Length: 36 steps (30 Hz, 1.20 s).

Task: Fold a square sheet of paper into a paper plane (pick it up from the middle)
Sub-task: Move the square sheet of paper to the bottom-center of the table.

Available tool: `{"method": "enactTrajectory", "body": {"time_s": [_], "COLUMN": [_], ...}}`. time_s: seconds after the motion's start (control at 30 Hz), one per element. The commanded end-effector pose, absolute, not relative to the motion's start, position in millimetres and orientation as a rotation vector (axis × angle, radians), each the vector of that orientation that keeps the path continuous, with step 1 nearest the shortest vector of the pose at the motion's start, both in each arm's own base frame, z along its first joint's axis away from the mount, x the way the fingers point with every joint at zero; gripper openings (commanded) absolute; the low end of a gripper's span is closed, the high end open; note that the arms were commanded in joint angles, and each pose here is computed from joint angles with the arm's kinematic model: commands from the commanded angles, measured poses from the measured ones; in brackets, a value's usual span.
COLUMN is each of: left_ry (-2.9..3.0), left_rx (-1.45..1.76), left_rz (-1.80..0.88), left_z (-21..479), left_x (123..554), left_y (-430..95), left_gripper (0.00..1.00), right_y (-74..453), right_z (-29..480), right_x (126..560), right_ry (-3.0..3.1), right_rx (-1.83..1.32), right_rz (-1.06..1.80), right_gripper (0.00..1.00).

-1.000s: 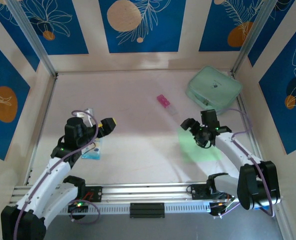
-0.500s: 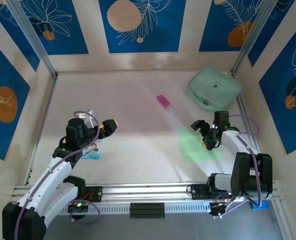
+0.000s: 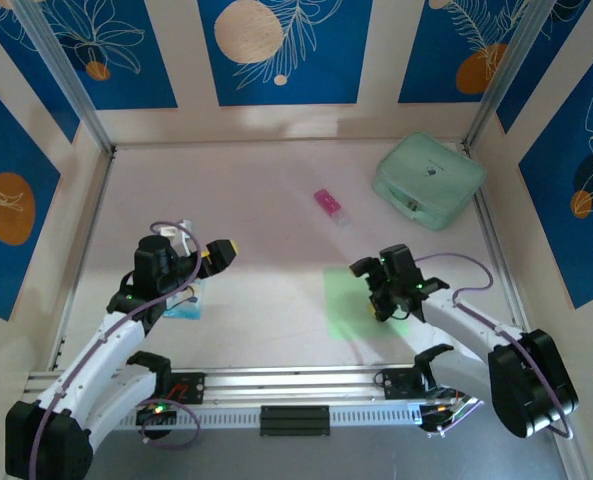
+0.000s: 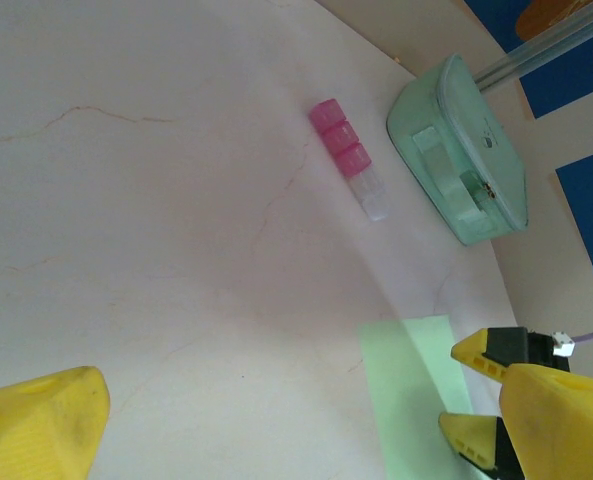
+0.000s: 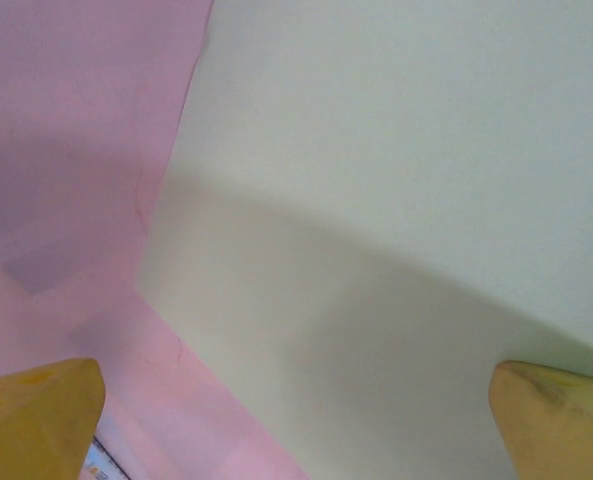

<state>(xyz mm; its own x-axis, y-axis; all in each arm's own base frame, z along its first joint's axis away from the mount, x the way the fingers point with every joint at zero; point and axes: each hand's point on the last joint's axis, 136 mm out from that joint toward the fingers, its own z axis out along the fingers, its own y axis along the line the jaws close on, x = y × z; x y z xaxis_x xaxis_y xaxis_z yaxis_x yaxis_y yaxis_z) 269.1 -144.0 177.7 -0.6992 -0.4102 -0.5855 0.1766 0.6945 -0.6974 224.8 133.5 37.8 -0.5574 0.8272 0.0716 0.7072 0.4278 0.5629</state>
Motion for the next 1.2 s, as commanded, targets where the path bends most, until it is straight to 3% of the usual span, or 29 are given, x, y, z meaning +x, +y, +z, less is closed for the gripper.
{"method": "enactTrajectory", "body": {"time_s": [0.0, 0.23, 0.57, 0.67, 0.83, 0.97, 1.17], "left_ry": [2.127, 2.136, 2.143, 2.146, 2.157, 2.159, 2.161], "left_rx": [-0.161, -0.166, -0.144, -0.136, -0.119, -0.116, -0.127], "left_rz": [-0.988, -0.990, -1.006, -1.009, -1.038, -1.041, -1.062], "left_z": [184.9, 183.5, 185.1, 183.2, 179.7, 179.1, 175.1], "left_x": [270.0, 268.9, 266.4, 267.2, 267.6, 268.5, 269.9], "left_y": [-144.7, -144.8, -147.6, -148.8, -153.7, -154.6, -156.9], "left_gripper": [1.00, 1.00, 1.00, 1.00, 1.00, 1.00, 1.00], "right_y": [123.3, 162.4, 174.0, 157.2, 160.3, 162.7, 167.9], "right_z": [18.6, 18.9, 55.6, 45.6, 30.3, 23.1, 6.0], "right_x": [207.1, 208.4, 242.0, 237.7, 231.9, 220.9, 210.4], "right_ry": [2.376, 2.439, 2.724, 2.763, 2.837, 2.880, 2.870], "right_rx": [1.600, 1.558, 0.849, 0.865, 0.796, 0.756, 0.963], "right_rz": [0.645, 0.698, 0.553, 0.508, 0.715, 0.719, 0.668], "right_gripper": [1.00, 0.98, 0.99, 1.00, 1.00, 1.00, 0.99]}}
